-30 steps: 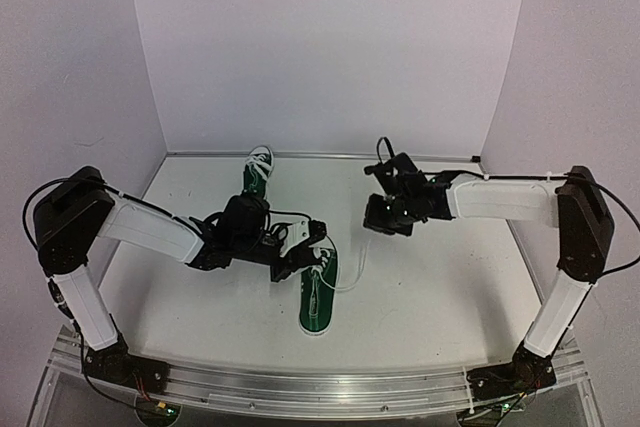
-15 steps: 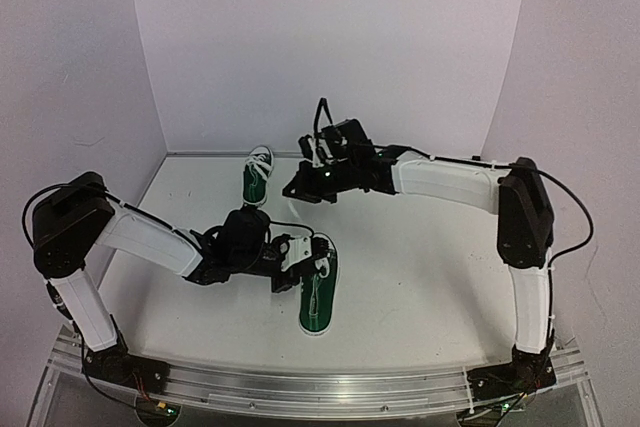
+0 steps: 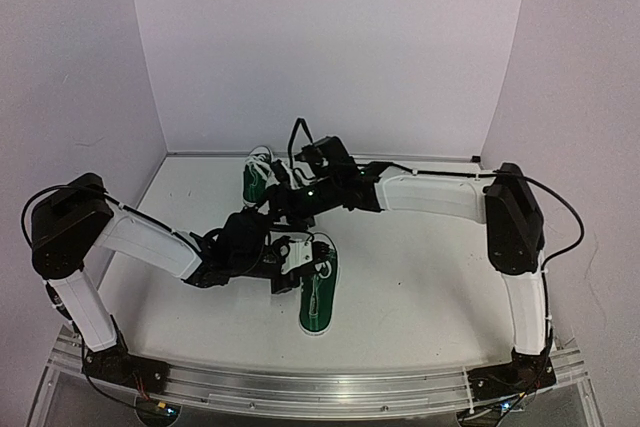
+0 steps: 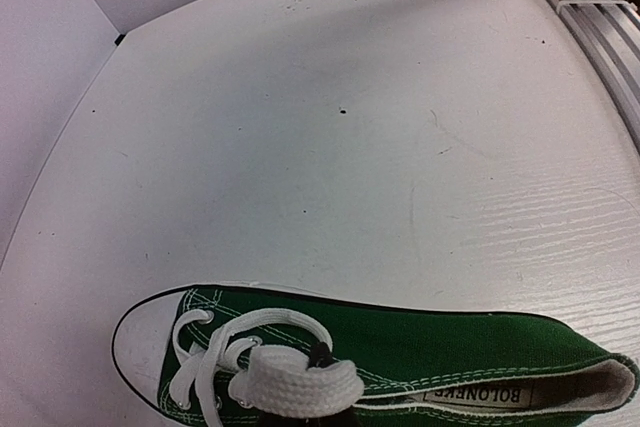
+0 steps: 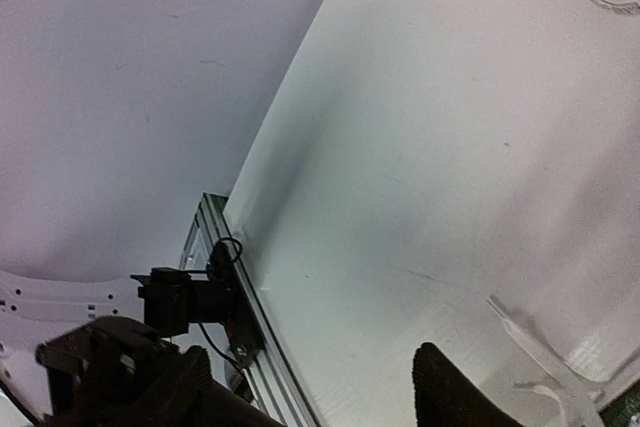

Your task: Tie the shoes

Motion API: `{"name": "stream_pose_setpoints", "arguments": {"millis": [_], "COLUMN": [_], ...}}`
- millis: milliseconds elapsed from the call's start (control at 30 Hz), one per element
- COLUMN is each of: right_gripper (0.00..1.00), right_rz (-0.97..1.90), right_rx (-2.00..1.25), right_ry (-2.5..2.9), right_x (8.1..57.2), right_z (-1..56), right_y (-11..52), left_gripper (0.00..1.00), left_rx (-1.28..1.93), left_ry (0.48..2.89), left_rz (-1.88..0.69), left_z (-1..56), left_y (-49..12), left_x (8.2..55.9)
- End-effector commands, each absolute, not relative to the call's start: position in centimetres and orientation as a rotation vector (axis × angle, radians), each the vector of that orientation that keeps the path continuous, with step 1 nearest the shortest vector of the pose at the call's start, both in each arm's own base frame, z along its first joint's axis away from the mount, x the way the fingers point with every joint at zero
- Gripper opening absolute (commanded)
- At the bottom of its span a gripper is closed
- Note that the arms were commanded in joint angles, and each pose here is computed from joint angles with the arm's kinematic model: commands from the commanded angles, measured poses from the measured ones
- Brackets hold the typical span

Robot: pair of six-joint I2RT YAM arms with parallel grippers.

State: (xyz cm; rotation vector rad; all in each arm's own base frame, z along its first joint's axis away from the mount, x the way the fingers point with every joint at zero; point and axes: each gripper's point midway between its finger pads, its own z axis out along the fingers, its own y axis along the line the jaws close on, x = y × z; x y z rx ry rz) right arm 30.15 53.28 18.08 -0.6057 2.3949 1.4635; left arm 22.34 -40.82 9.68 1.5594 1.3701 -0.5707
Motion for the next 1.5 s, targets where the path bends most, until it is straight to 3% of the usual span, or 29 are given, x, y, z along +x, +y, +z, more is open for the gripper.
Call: {"name": "stream_pose_setpoints", "arguments": {"millis": [0, 200, 400, 667, 1033, 1467], "right_gripper": [0.69, 0.67, 0.53, 0.52, 0.42, 0.40], "right_rz": [1.423, 1.325, 1.326, 1.351, 1.354, 1.425], "right_rx": [-0.490, -0.381, -0.348, -0.528, -0.568, -0.574], "right_ry": [2.323, 2.385, 2.504, 2.506, 2.541, 2.500], "right_x": [32.5, 31.9, 28.1, 24.3, 24.2, 24.3], "right_z": [22.2, 20.7, 15.9, 14.0, 12.3, 13.1], "right_y": [47.6, 41.3, 38.7, 40.0, 40.7, 41.8], "left_gripper": [0.00, 0.00, 0.00, 0.00, 0.00, 0.00], "left_rx": [1.543, 1.544, 1.546, 1.563, 1.577, 1.579], "left_ry": [1.313, 1.314, 1.313, 1.304, 1.312, 1.309], "left_rz": [-0.566, -0.560, -0.562, -0.589, -0.596, -0.601], "left_z": [11.3, 11.1, 11.1, 11.0, 11.0, 11.0], "left_y": [-41.0, -41.0, -41.2, -41.6, -41.7, -42.1], "left_x": [22.2, 22.3, 22.3, 22.1, 22.0, 22.1]}}
